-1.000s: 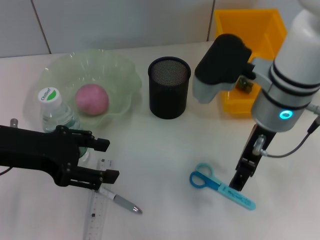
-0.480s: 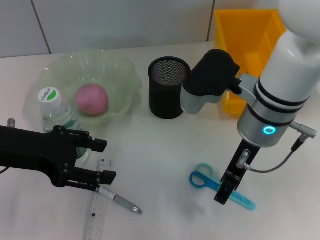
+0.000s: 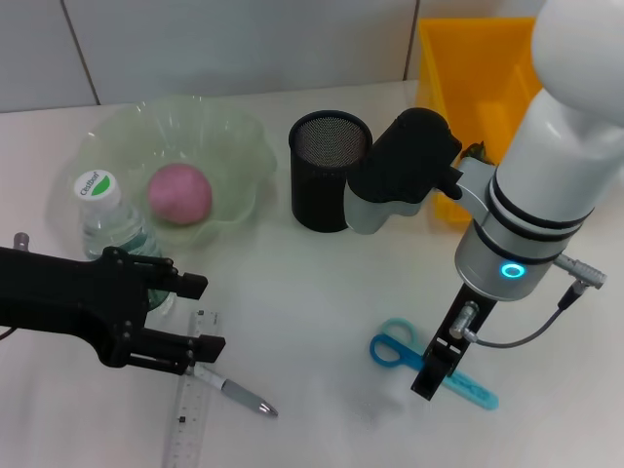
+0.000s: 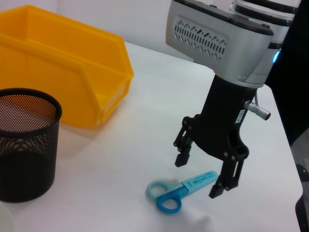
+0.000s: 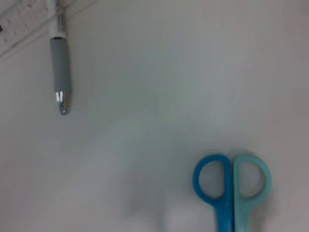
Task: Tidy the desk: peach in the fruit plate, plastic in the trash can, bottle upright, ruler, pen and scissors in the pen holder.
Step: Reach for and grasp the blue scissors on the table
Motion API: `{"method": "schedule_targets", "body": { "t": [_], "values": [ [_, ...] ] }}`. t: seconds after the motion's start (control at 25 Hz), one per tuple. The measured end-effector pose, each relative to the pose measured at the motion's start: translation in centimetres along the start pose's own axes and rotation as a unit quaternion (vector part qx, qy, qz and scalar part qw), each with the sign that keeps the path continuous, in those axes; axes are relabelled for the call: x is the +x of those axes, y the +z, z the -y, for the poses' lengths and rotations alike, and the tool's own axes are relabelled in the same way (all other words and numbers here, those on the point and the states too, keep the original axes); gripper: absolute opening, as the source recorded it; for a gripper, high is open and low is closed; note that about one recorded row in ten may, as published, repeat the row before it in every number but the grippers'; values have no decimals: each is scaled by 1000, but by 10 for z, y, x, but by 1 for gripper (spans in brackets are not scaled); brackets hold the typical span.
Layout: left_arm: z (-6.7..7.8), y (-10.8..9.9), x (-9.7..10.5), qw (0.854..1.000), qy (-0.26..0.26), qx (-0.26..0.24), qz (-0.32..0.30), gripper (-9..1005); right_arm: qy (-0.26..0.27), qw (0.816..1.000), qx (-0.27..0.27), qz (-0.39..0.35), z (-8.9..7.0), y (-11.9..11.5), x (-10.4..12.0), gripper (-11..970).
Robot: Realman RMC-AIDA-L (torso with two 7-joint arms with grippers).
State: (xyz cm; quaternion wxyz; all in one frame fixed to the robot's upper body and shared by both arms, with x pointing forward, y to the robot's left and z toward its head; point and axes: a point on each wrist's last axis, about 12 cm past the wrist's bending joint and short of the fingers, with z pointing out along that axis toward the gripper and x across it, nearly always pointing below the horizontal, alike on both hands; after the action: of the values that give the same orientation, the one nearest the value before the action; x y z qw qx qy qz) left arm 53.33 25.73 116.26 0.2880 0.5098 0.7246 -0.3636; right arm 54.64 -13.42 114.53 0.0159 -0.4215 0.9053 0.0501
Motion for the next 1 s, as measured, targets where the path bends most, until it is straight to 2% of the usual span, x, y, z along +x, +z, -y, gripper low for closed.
{"method": "schedule_targets", "body": {
  "t": [0.32,1.0],
  "values": [
    [1,0,0,1000,1,3,-1,785,19,1000,5,9,2,4,2,809],
    [1,0,2,1000,1,4,-1,784,21,1000,11,3,-1,15,6,809]
  ]
}}
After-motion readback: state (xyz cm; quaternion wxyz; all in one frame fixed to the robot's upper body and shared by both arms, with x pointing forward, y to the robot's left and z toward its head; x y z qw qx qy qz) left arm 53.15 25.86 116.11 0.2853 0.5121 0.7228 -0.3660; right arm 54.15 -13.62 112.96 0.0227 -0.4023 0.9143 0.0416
